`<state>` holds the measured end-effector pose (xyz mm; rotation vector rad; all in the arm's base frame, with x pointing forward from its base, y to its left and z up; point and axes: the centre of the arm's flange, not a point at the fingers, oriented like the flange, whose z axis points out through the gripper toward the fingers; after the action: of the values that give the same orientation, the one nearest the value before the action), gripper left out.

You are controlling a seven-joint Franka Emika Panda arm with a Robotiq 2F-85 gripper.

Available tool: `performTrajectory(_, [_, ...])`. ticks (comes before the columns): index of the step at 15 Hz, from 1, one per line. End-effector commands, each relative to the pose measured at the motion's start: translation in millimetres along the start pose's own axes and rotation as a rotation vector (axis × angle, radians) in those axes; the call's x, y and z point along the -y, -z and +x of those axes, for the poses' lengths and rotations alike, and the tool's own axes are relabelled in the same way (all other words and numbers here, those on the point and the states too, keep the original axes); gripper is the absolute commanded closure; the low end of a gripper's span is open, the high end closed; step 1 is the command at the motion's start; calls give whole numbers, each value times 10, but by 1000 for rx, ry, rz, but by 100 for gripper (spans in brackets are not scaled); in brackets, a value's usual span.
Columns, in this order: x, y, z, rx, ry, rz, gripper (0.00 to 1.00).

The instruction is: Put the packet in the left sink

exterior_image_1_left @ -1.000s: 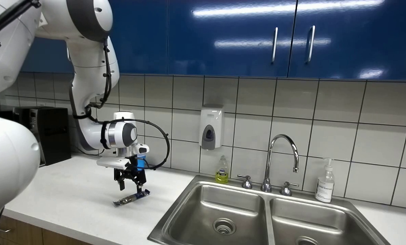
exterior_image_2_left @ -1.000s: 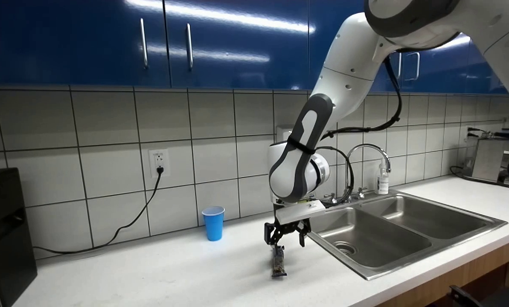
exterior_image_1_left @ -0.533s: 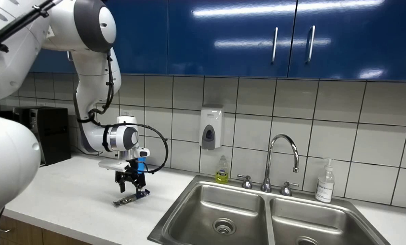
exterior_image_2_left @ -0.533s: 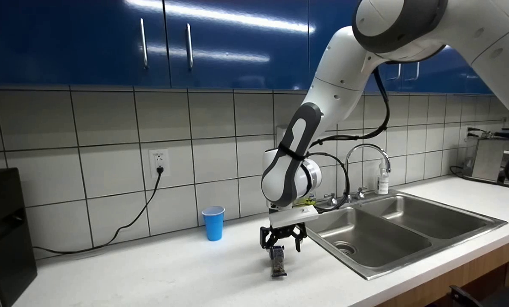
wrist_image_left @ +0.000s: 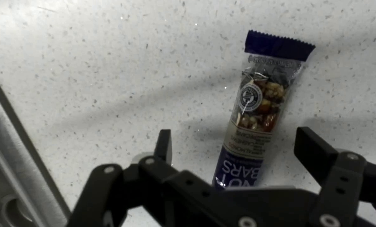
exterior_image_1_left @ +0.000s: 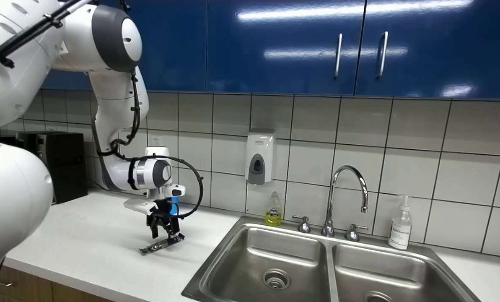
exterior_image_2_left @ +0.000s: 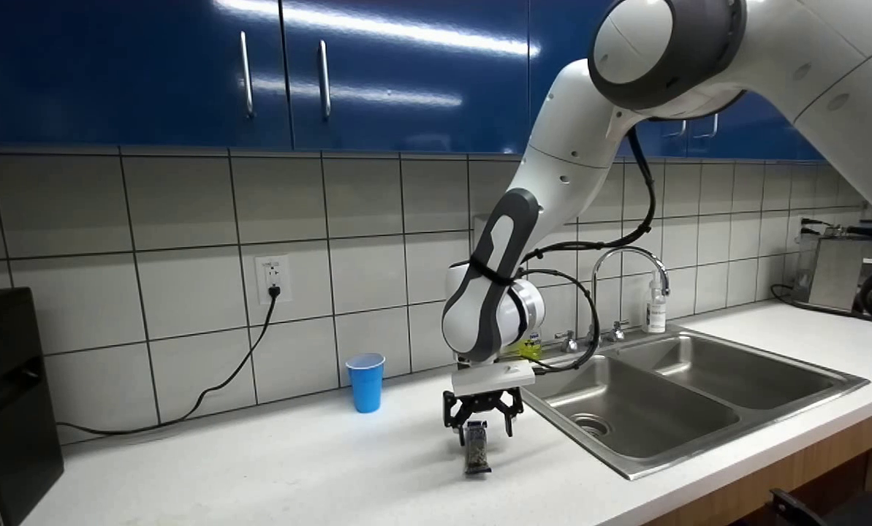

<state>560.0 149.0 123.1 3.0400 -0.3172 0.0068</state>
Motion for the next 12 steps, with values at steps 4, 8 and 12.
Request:
performTrajectory(4, [117,-20,87,-9,-120,-5,0])
performTrajectory(8, [132,-44,107,-11,-181,3,0])
performTrajectory(12, [128,-69,119,-10,-224,2,0])
